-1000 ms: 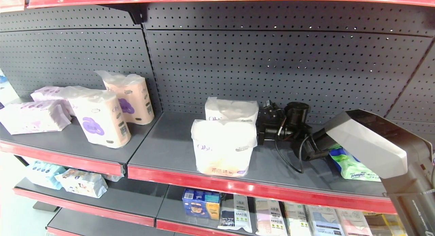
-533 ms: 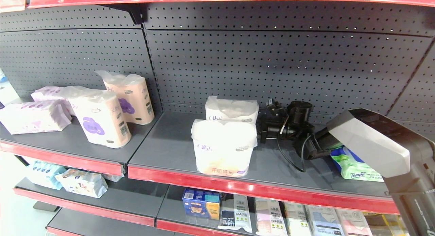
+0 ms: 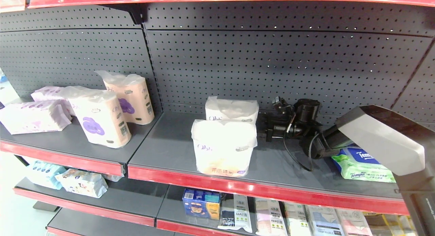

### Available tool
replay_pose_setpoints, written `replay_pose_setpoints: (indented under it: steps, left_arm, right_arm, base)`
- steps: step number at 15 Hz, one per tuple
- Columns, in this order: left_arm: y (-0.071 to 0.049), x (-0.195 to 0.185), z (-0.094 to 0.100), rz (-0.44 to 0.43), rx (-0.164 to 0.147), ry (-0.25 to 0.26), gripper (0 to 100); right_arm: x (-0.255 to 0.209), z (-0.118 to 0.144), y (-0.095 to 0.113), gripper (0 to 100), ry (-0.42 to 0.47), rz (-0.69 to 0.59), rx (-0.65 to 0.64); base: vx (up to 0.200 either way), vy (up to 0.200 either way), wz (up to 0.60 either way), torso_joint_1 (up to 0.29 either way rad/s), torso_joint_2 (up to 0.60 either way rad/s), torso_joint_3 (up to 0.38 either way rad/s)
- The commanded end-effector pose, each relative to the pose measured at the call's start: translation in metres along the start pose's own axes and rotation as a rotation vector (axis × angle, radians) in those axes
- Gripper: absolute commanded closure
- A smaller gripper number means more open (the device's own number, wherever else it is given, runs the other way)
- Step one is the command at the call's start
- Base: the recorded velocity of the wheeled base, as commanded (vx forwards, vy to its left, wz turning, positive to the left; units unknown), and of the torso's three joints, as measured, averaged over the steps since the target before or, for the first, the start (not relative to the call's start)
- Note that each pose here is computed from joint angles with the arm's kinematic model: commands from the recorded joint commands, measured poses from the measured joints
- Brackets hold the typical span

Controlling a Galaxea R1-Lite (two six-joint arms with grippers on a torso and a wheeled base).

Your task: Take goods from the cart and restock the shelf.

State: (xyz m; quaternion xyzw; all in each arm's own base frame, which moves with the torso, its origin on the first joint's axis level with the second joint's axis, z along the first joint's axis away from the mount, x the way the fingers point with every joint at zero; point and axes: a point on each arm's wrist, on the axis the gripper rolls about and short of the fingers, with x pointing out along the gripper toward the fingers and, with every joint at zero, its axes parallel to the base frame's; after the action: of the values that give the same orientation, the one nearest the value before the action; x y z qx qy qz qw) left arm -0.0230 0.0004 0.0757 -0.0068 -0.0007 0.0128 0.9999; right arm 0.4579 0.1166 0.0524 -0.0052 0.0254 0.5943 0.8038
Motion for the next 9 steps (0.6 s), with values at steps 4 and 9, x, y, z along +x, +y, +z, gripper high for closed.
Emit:
replay_pose_setpoints:
  steps: [4, 9]
  left_arm:
    - [0.0, 0.0, 0.0, 0.001, 0.0, 0.001, 0]
    - [0.0, 0.0, 0.0, 0.001, 0.0, 0.001, 0]
  right_arm:
    - [-0.011, 0.006, 0.008, 0, 0.008, 0.008, -0.018]
    - [-0.027, 0.01, 0.008, 0, 0.012, -0.022, -0.02]
  base:
    - [0.0, 0.0, 0.0, 0.0, 0.0, 0.0]
    - [0.0, 0.0, 0.0, 0.0, 0.0, 0.0]
